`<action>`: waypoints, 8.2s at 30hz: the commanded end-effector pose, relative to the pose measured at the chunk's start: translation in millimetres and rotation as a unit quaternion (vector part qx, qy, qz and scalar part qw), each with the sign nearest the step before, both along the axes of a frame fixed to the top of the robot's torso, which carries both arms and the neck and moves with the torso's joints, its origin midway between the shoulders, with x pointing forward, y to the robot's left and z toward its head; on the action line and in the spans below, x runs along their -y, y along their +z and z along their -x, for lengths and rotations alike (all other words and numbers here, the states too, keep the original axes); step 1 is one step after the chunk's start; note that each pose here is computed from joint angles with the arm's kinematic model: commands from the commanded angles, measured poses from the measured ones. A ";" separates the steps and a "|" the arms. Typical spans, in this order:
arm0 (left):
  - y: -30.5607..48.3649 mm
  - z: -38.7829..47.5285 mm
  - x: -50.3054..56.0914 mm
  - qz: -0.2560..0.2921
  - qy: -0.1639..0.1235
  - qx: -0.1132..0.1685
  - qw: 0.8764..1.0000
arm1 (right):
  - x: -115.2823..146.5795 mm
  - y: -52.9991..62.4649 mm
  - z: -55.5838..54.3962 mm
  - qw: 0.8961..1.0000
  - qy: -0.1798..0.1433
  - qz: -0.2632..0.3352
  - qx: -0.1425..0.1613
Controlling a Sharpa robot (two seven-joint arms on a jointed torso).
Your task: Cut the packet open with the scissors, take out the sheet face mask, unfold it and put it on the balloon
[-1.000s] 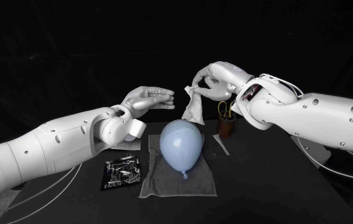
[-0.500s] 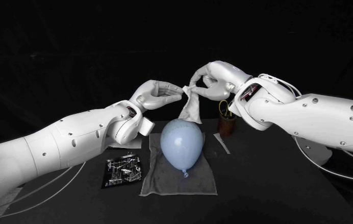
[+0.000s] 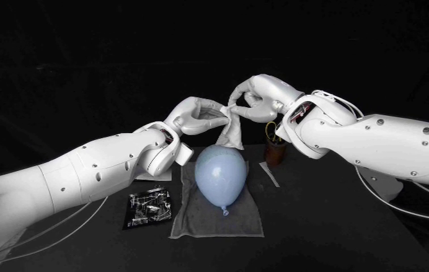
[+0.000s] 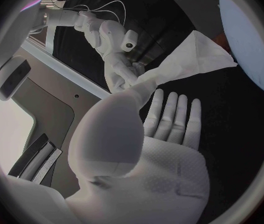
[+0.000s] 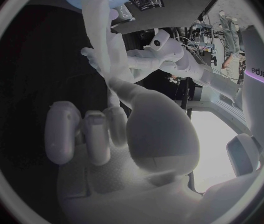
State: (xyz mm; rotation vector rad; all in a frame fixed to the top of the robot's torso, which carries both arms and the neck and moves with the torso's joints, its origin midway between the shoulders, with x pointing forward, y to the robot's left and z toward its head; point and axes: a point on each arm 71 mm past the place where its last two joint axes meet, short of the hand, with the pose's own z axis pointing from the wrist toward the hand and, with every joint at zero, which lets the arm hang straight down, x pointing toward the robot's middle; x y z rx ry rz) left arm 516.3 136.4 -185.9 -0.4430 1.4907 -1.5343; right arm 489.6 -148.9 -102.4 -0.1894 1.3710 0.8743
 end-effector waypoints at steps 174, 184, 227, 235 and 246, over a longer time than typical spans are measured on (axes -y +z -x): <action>-10.1 -7.2 -23.1 0.083 0.060 -0.145 0.984 | 4.9 -13.6 -16.0 0.997 -0.063 0.033 -0.011; -9.3 -4.8 -20.0 0.085 0.044 -0.146 0.985 | 6.3 -14.2 -18.0 0.995 -0.092 0.039 -0.012; 6.1 -3.4 -8.5 0.077 0.041 -0.121 0.989 | -3.2 -16.4 -17.2 0.990 -0.126 0.055 -0.019; 12.3 -4.3 -3.6 0.065 0.032 -0.115 0.991 | -5.6 -17.9 -19.3 0.991 -0.126 0.048 -0.023; 20.5 -5.1 -0.3 0.057 0.029 -0.111 0.992 | -3.3 -18.5 -23.4 0.990 -0.137 0.037 -0.020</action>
